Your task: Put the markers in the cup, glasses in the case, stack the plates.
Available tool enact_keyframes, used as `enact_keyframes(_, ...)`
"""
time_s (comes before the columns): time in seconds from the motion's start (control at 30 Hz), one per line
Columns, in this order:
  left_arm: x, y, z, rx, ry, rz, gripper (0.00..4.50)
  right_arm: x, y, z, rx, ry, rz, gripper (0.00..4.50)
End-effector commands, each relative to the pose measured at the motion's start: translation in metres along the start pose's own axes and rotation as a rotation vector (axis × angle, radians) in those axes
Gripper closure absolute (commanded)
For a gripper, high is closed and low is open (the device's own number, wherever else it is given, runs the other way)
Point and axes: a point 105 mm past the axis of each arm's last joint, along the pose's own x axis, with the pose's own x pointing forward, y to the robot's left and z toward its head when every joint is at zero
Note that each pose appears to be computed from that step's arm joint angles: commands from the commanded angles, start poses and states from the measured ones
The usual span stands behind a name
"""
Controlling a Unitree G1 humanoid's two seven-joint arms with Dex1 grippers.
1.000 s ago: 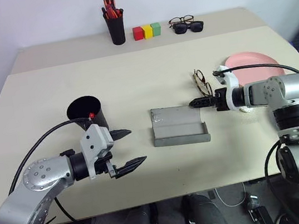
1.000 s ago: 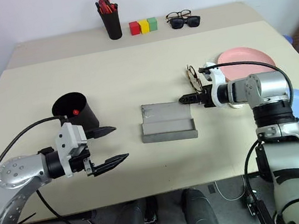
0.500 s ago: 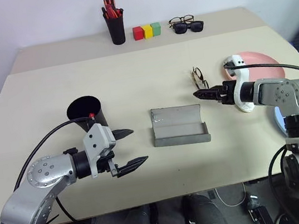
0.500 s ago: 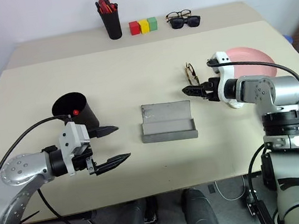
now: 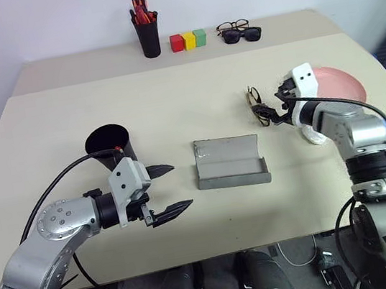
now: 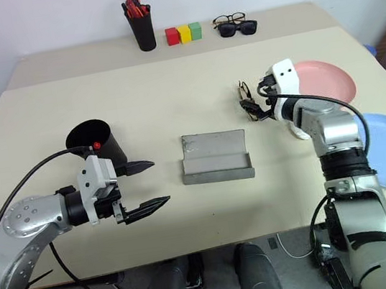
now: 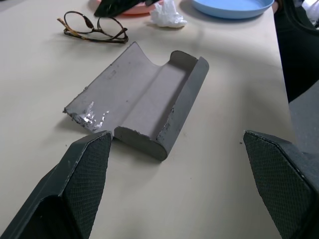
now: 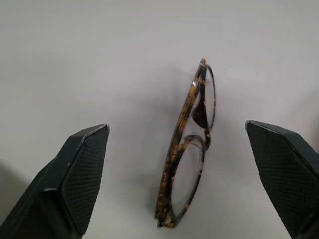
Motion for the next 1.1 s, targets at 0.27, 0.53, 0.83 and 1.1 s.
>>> enact_keyframes(0.27,-0.008,-0.006,0.008,0.017,0.01,0.026,0.18,0.016,0.028,0.014,0.004,-0.046,0.124,0.03)
enact_keyframes(0.53,-0.007,-0.007,0.006,0.008,0.009,0.029,0.18,0.008,0.069,0.002,0.057,0.008,0.311,0.03)
enact_keyframes(0.83,-0.005,-0.006,0.006,0.012,0.001,0.03,0.18,0.001,0.041,0.023,0.237,-0.039,0.17,0.03)
enact_keyframes(1.1,-0.006,-0.004,0.005,0.015,0.001,0.032,0.18,-0.013,0.022,0.044,0.463,-0.015,0.232,0.03)
